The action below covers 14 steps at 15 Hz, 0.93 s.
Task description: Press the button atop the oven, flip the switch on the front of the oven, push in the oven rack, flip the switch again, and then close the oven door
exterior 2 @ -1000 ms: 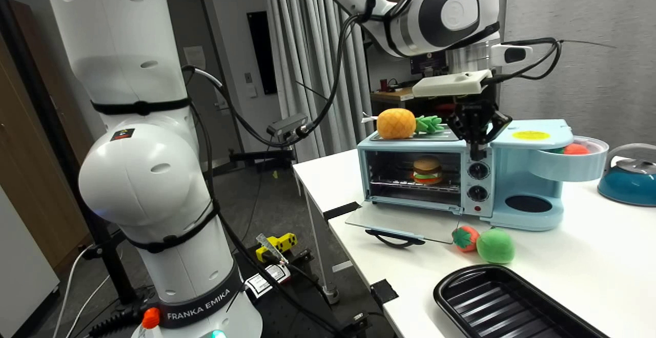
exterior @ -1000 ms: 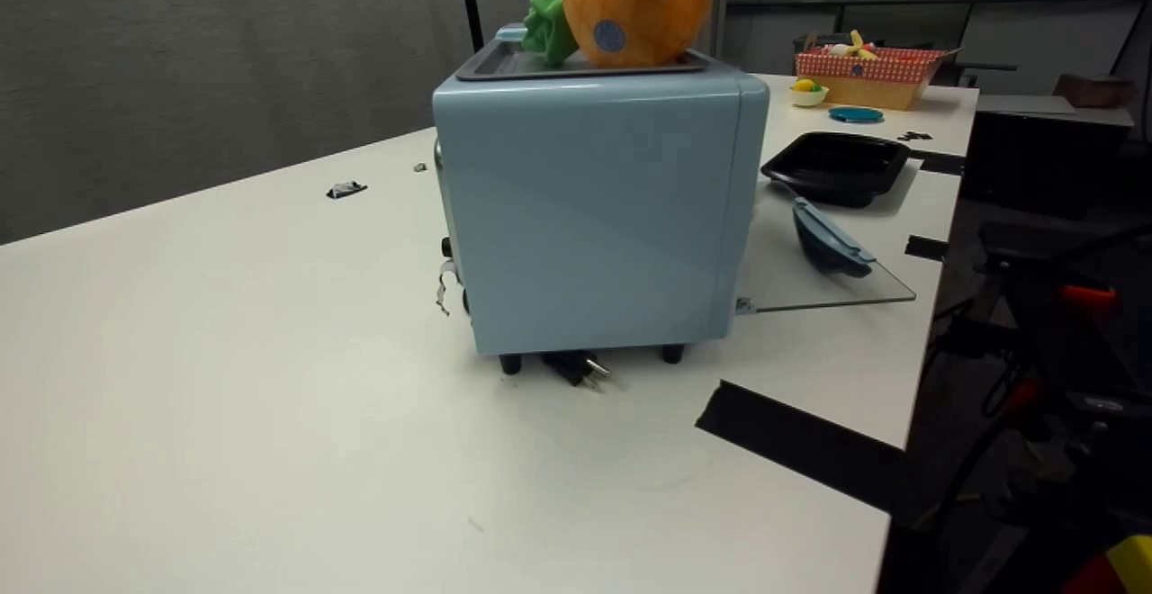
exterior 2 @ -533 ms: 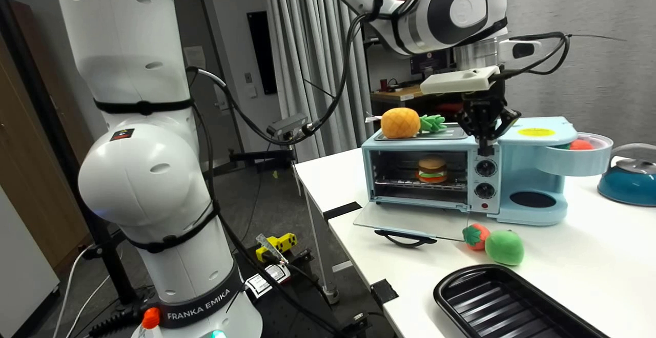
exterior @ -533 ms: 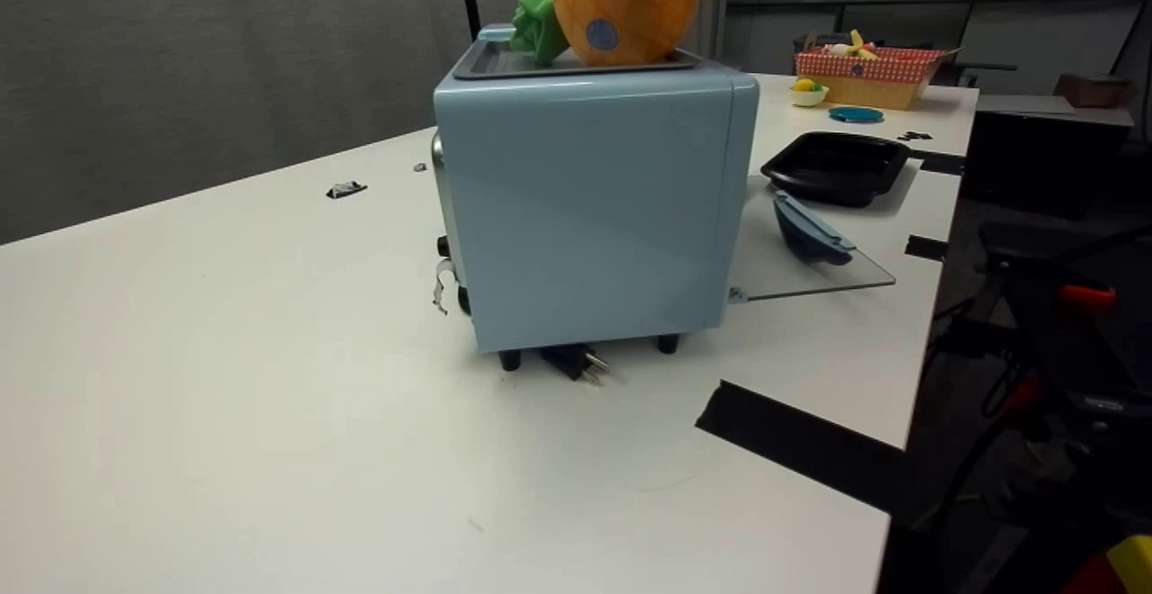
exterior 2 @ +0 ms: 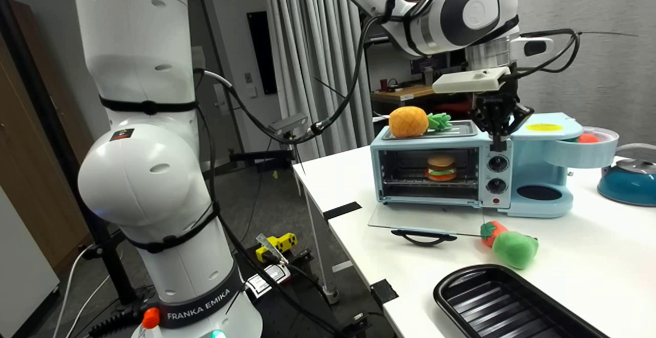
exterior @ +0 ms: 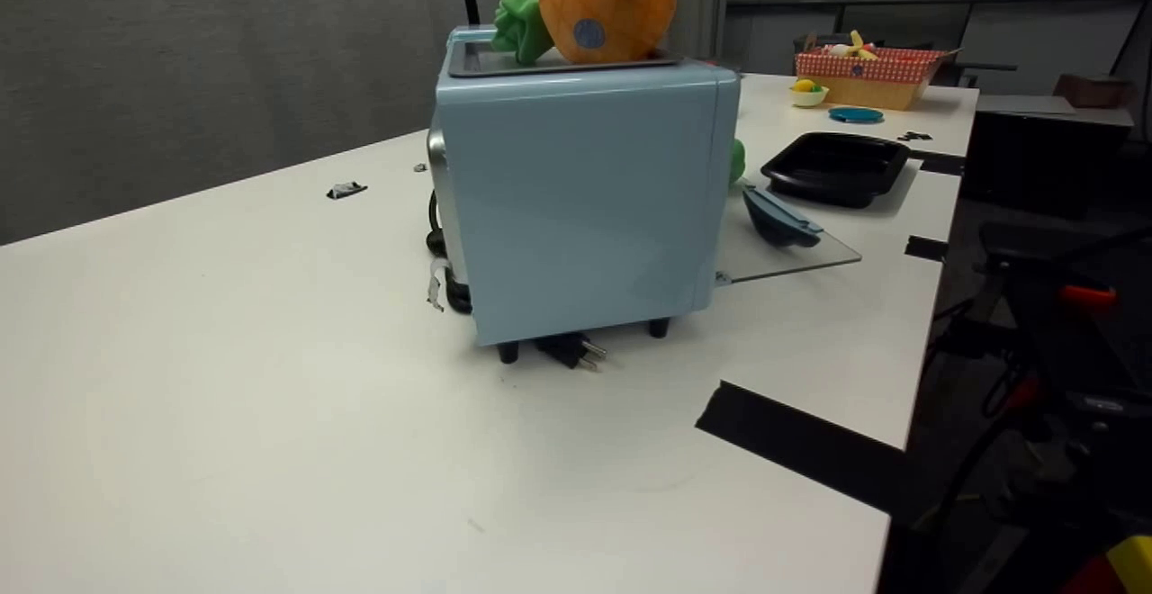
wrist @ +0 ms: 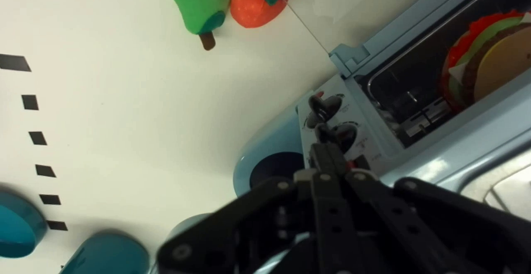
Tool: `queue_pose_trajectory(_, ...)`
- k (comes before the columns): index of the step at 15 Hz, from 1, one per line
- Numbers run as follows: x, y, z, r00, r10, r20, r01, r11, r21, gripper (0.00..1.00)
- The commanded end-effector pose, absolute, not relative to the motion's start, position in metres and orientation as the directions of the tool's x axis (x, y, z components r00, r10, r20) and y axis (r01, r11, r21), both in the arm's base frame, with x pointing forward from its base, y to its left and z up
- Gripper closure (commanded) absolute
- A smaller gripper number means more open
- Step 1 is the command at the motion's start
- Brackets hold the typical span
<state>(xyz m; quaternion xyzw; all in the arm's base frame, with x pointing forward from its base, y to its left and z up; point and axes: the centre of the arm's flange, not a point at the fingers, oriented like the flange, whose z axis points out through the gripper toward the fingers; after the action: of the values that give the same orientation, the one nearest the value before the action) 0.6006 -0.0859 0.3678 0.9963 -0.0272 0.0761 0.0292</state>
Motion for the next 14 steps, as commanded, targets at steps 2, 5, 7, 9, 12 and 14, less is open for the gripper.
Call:
queue_pose_trajectory(2, 0.654, -0.094, 0.37, 0.953, -0.108, 0.283, -0.125, -0.991, 0.042, 1.0)
queue_pose_trajectory(5, 0.677, -0.097, 0.374, 0.928, -0.151, 0.341, -0.168, -0.986, 0.02, 1.0)
queue_pose_trajectory(7, 0.687, -0.1, 0.38, 0.916, -0.17, 0.363, -0.187, -0.982, 0.01, 1.0)
queue_pose_trajectory(9, 0.69, -0.101, 0.386, 0.922, -0.181, 0.342, -0.192, -0.981, -0.002, 1.0)
queue_pose_trajectory(12, 0.683, -0.103, 0.396, 0.94, -0.174, 0.294, -0.184, -0.983, 0.009, 1.0)
queue_pose_trajectory(14, 0.674, -0.104, 0.408, 0.951, -0.162, 0.262, -0.171, -0.985, 0.012, 1.0)
